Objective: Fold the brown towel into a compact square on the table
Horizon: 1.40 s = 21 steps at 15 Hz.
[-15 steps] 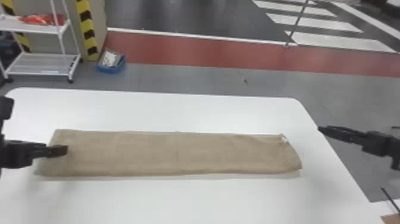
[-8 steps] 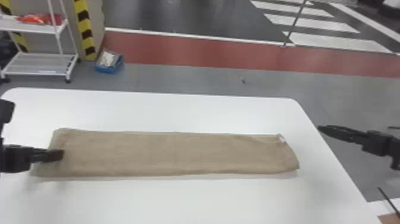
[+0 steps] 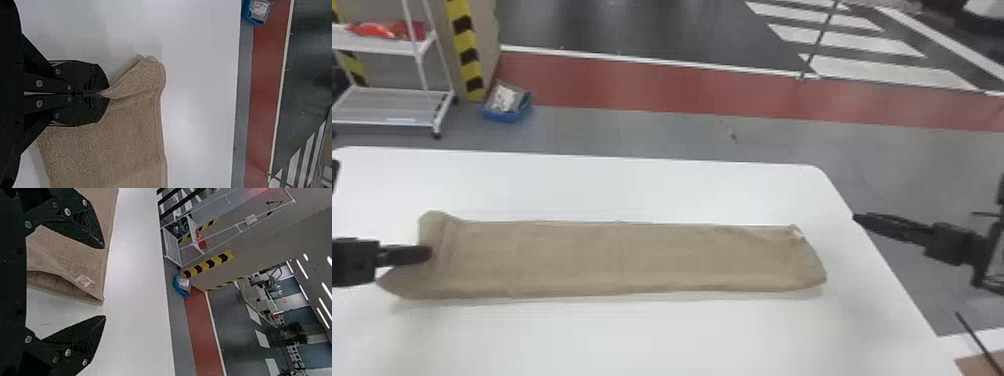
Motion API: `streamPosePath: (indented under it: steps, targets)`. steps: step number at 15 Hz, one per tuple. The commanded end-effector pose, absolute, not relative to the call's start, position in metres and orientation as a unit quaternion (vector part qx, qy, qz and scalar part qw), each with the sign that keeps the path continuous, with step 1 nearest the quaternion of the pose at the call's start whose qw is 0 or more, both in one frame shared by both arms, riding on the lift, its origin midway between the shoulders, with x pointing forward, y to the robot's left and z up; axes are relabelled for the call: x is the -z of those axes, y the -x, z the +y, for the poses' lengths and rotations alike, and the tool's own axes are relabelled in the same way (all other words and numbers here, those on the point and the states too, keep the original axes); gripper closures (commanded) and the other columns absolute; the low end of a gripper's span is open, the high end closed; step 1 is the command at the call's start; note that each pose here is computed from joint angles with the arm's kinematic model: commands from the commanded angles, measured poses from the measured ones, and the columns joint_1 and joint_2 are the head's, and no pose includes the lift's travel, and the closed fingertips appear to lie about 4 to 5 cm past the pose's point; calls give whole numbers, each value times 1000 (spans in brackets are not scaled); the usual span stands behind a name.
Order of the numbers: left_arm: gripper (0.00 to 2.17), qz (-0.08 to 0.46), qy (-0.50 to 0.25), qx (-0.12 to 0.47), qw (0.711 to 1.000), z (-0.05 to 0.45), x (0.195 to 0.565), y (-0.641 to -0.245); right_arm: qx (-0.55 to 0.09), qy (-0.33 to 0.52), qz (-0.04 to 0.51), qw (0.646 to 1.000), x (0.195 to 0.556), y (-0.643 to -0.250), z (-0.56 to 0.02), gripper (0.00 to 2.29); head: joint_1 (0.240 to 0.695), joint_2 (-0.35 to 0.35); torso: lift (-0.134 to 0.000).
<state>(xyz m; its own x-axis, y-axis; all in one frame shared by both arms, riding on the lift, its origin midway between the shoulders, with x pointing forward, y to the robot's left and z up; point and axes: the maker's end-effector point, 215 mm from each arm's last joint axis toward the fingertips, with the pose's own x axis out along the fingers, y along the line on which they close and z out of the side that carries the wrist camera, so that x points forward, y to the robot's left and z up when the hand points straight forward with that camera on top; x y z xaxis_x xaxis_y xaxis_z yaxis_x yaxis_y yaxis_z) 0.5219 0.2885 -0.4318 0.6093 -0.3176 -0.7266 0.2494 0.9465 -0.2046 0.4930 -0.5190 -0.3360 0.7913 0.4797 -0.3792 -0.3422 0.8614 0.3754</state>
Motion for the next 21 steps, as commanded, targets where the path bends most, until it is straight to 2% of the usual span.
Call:
streamPosePath:
  steps: [1,5,6,8,9,10,12,16,21]
  targets:
    - [1389,421,95,182,884,268,411,-516,-224,-153,229,935,336,-495,-512,292,695,-244,-124]
    - [1389,436,160,223,857,234,379,-511,-257,-162,220,927,351,-506,-465,292,695,-264,-124]
    - [1470,435,161,229,856,223,368,-516,-275,-161,217,923,356,-512,-438,323,695,-263,-124]
    - [1474,417,180,266,851,189,343,-525,-309,-163,235,907,375,-517,-387,792,695,-229,-124]
    - [1477,410,186,277,849,178,333,-530,-323,-174,243,898,384,-518,-364,1197,695,-218,-124]
    - [1477,400,190,288,849,164,318,-538,-336,-183,243,891,390,-523,-335,1504,695,-209,-124]
    - [1474,386,193,309,848,144,298,-542,-369,-180,260,874,405,-526,-280,1764,695,-179,-124]
    - [1474,365,208,343,840,118,266,-548,-428,-185,254,848,414,-538,-193,1771,695,-122,-124]
    - [1474,336,228,372,834,114,230,-549,-455,-183,273,827,432,-551,-134,1771,695,-54,-124]
